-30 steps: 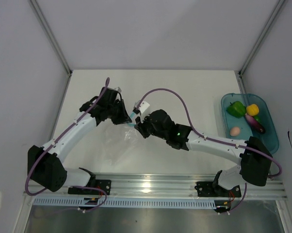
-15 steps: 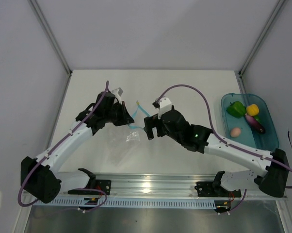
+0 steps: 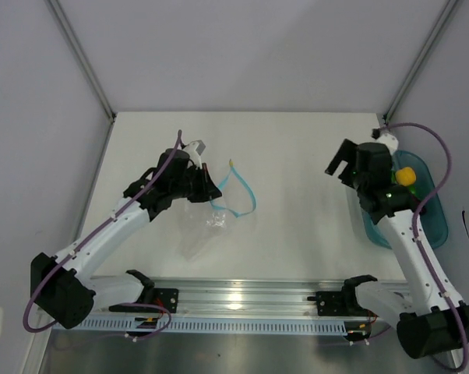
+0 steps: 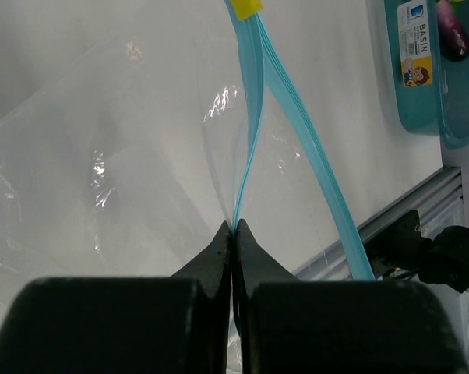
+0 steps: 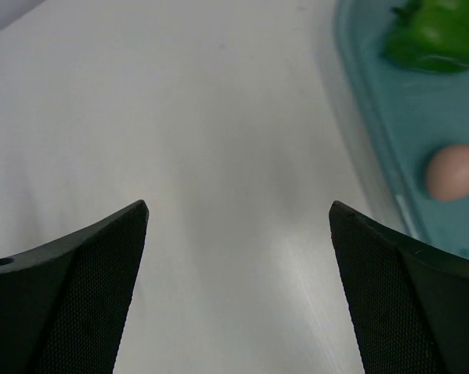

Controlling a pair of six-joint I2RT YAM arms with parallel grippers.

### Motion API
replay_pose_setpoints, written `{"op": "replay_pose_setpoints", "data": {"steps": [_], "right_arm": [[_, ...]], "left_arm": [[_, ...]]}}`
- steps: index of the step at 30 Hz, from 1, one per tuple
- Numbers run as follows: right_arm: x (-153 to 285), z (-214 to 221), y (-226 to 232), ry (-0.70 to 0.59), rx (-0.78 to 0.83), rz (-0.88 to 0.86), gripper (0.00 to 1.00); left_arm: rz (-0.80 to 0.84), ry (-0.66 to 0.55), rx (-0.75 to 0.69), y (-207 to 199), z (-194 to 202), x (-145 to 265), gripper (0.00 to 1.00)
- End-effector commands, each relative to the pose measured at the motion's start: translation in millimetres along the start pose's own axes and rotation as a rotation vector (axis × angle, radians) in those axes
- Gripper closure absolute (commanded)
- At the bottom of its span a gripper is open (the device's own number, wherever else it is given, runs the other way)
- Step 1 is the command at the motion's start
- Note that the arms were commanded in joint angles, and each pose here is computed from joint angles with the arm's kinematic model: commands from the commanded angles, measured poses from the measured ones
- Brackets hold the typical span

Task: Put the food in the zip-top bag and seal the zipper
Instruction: Pick up the fake vegetable from the bin.

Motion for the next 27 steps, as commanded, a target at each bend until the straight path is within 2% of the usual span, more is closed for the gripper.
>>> {"op": "replay_pose_setpoints", "data": {"steps": [1, 7, 11, 16, 19, 27], "right_arm": [[-1, -3, -54, 0.041, -0.113, 0.113, 0.01], [-30, 7, -136, 0.139, -0.311, 0.282, 0.01], [-47, 23, -156, 0.222, -0.333, 0.350, 0.02], [-56, 35, -180, 0.208, -0.371, 0.424, 0.01], [-66, 46, -195, 0.244, -0.403, 0.457, 0.01], [-85, 71, -206, 0.287, -0.435, 0.500, 0.01]], "left_arm": [[0.101, -0.054, -0.061, -24, -12, 12, 1.00], [0.145, -0.063, -0.084, -33, -13, 16, 0.99], [0.149, -0.066, -0.099, -34, -14, 18, 0.99], [0.168, -0.037, -0.089, -36, -9, 18, 0.99], [0.174, -0.047, -0.087, -35, -6, 21, 1.00], [0.182, -0.040, -0.067, -35, -1, 22, 0.99]]}}
Point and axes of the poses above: each gripper's point midway between its finger pads, its own x axis back along the fingers, its own y axis along the line the jaws close on, z = x × y, the point moved 4 cm from there along x, back along the fingers, and after that the axes turned 5 degrees about x, right-handed, at the moved point
